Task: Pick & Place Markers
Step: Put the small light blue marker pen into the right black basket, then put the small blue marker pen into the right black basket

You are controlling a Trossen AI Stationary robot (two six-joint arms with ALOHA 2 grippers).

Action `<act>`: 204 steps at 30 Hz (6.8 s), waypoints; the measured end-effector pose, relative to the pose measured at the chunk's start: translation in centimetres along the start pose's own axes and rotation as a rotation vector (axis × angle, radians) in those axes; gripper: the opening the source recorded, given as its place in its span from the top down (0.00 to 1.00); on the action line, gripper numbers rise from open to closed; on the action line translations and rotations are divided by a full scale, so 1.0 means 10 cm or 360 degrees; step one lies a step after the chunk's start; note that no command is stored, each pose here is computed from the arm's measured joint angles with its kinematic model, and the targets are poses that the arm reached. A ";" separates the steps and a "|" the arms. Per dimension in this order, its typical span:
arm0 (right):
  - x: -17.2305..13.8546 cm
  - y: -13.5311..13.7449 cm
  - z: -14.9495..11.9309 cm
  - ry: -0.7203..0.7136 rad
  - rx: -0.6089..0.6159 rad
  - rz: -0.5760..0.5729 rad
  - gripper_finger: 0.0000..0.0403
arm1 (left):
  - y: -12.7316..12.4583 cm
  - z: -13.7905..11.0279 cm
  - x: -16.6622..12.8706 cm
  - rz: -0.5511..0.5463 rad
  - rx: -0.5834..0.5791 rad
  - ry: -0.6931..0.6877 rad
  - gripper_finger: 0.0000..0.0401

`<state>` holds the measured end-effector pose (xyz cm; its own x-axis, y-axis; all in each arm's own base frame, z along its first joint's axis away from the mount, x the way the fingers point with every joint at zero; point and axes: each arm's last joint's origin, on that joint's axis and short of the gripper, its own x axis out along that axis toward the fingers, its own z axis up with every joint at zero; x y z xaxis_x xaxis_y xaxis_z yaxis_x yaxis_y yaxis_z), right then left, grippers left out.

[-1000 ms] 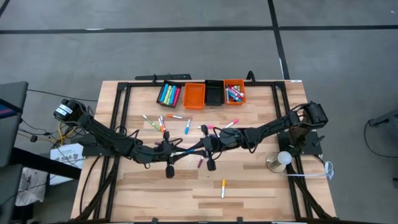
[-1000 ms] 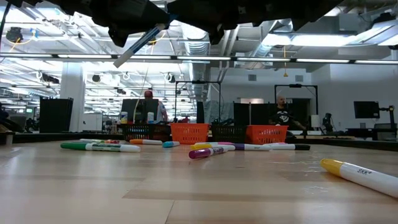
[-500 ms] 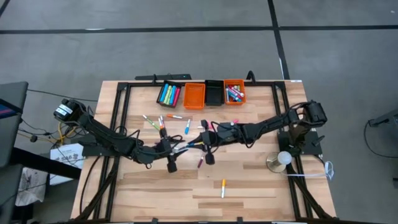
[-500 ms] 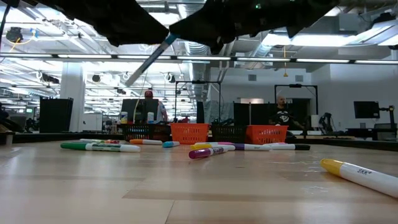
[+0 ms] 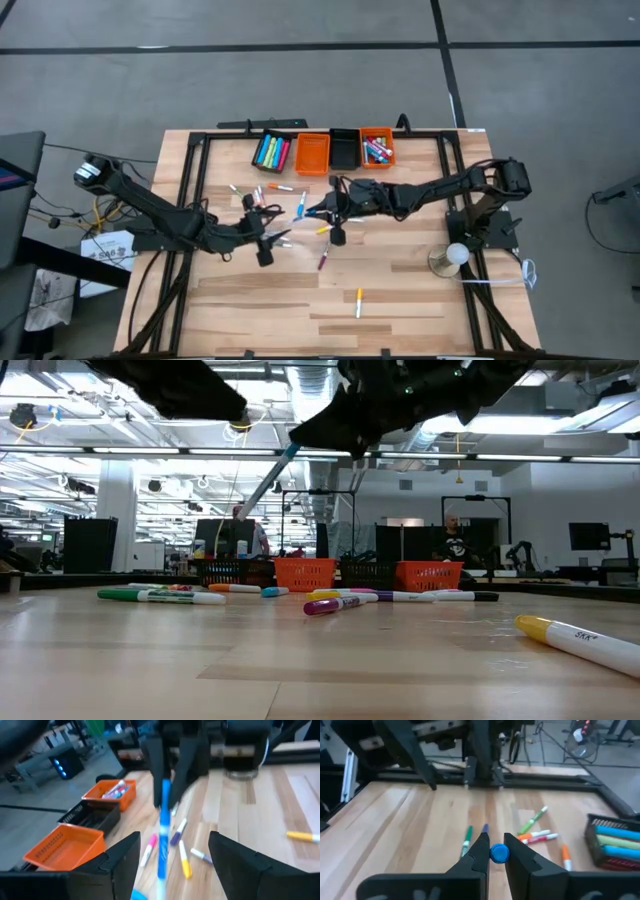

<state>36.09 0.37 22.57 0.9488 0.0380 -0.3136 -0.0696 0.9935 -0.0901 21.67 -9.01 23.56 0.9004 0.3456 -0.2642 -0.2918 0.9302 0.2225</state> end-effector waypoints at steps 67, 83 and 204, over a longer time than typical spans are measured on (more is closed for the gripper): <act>-0.68 -2.81 -0.66 0.0741 0.0877 -0.0152 0.85 | 1.21 -0.42 0.54 -0.0177 -0.0257 0.0440 0.42; -0.63 -2.75 -0.50 0.0930 0.0647 -0.0422 0.50 | 1.20 -0.42 0.54 -0.0186 -0.0249 0.0438 0.42; 0.41 -0.75 0.06 0.0471 -0.0281 0.0380 0.70 | 0.49 -0.73 0.55 0.0007 0.0417 0.0735 0.87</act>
<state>40.73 -6.88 22.55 0.7717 0.2072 -0.6013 -0.3533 0.9258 -0.1345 22.80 -1.63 16.31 0.6465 0.4227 -0.6352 -0.1519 0.8871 0.4358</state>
